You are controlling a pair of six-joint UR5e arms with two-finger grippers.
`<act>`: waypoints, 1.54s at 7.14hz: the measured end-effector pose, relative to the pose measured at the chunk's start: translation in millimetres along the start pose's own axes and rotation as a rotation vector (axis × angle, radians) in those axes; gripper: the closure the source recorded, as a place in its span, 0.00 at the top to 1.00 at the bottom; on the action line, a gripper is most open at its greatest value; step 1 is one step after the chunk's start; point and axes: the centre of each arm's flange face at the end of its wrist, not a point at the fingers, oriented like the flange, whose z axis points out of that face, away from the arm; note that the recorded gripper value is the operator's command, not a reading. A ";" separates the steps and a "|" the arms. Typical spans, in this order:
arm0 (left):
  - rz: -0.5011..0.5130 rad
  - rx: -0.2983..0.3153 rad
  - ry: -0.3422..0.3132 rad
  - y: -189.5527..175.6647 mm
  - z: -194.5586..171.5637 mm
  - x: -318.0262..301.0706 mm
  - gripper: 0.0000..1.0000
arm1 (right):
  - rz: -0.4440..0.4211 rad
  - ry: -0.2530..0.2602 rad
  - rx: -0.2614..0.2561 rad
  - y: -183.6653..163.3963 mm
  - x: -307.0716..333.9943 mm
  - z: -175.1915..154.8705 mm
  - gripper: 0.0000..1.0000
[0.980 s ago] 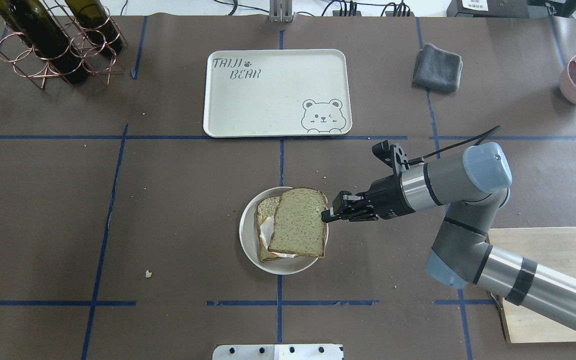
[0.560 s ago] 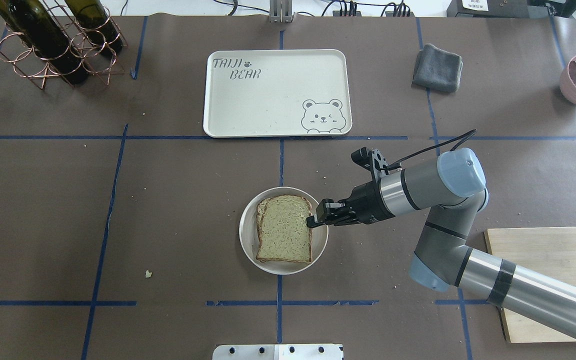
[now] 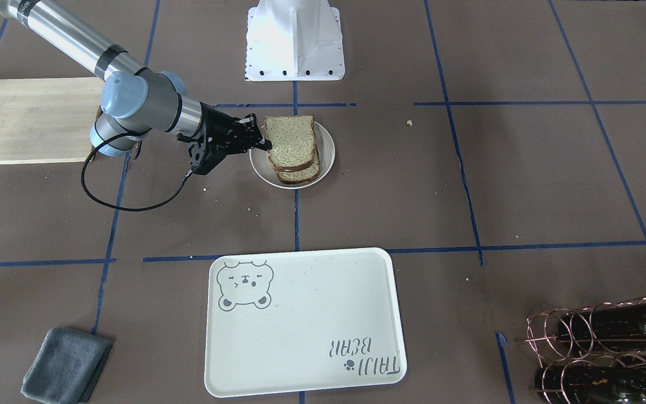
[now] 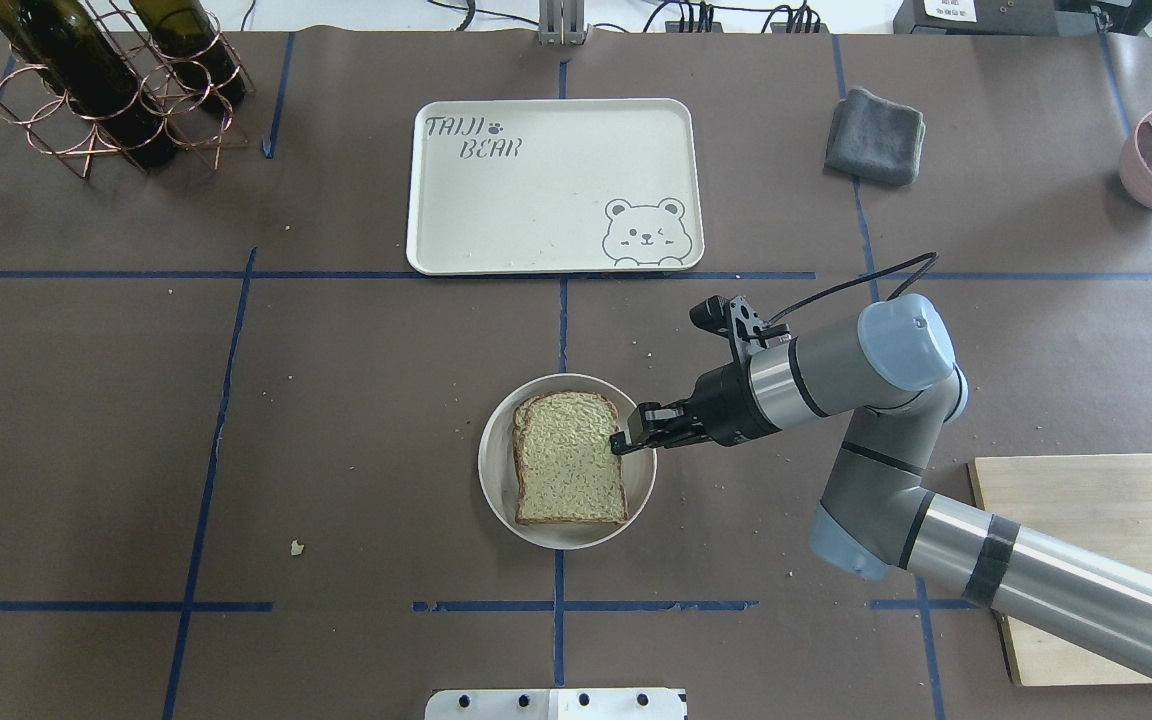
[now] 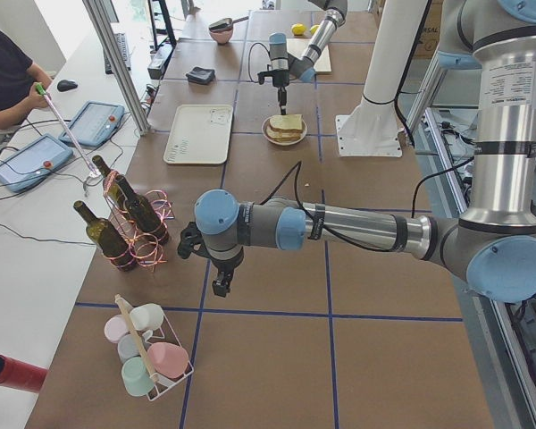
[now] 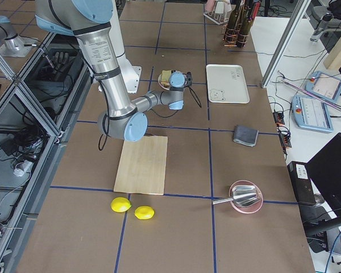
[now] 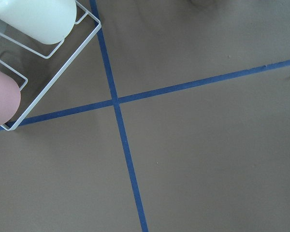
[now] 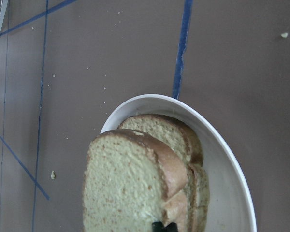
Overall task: Make sandwich and place on tray
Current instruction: 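Lower the slice onto the egg and open the right gripper, then reach the left gripper to the plate rim while the right arm withdraws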
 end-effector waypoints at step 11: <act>-0.242 0.004 0.289 -25.3 92.4 305.6 0.84 | 0.224 0.184 0.140 -61.0 35.9 -217.8 1.00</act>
